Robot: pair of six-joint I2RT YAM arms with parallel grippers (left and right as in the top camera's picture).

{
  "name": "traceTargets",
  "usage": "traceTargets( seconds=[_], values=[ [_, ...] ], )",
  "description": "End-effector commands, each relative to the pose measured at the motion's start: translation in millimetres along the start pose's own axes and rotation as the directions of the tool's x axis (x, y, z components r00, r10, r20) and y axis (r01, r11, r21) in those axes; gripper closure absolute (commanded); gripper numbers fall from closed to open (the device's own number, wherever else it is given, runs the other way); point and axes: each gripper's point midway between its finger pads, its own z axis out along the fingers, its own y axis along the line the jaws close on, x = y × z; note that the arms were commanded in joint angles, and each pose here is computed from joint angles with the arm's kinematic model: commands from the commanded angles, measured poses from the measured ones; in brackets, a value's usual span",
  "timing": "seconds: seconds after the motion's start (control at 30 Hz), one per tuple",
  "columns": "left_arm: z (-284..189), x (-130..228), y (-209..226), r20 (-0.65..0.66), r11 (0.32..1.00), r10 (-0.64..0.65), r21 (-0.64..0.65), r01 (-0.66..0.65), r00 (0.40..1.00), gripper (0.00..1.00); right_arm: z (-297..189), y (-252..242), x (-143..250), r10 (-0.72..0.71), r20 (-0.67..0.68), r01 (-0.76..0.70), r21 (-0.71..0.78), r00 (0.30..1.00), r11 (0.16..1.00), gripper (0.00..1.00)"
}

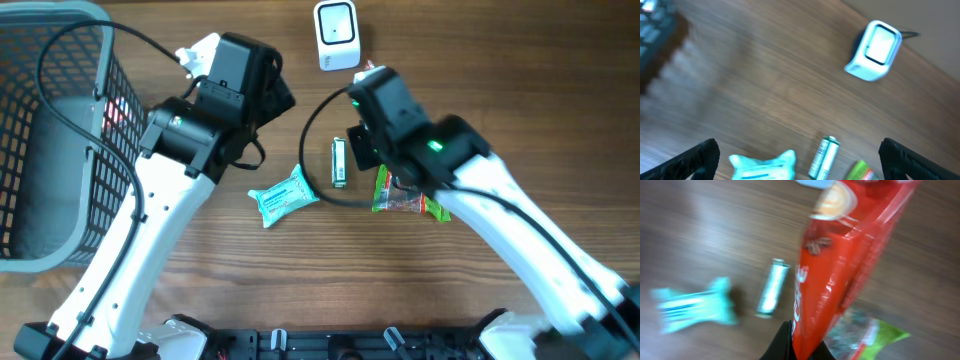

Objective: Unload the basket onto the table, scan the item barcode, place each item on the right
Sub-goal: 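Take the red sachet with the right gripper and set it beside the Haribo bag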

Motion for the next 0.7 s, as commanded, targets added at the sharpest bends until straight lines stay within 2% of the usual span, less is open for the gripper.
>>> traceTargets(
  seconds=[0.0,0.1,0.27,0.53,0.67],
  values=[
    [7.8,-21.0,39.2,0.043,0.991,-0.024,-0.134,0.029,0.999,0.0,44.7,-27.6,13.2,-0.082,-0.11,0.107,0.244,0.991,0.964,0.95],
    [11.2,-33.9,66.8,0.051,0.977,-0.076,-0.194,0.085,0.996,0.0,78.1,-22.2,31.2,-0.102,-0.206,0.154,0.253,0.973,0.955,0.96],
    [12.1,-39.1,87.4,0.045,0.964,-0.112,-0.239,0.12,0.993,0.0,114.6,-15.8,50.1,-0.073,-0.274,0.15,0.27,0.959,0.951,0.96],
    [17.8,-32.9,84.2,0.01,0.966,-0.114,-0.232,0.113,0.993,0.0,143.0,-1.3,56.0,-0.171,-0.274,0.27,0.384,0.947,0.883,0.96],
    [29.0,-26.0,85.9,-0.026,0.961,-0.107,-0.258,0.097,0.994,0.0,147.2,2.1,59.5,-0.151,-0.27,0.252,0.389,0.951,0.886,0.96]
  ],
)
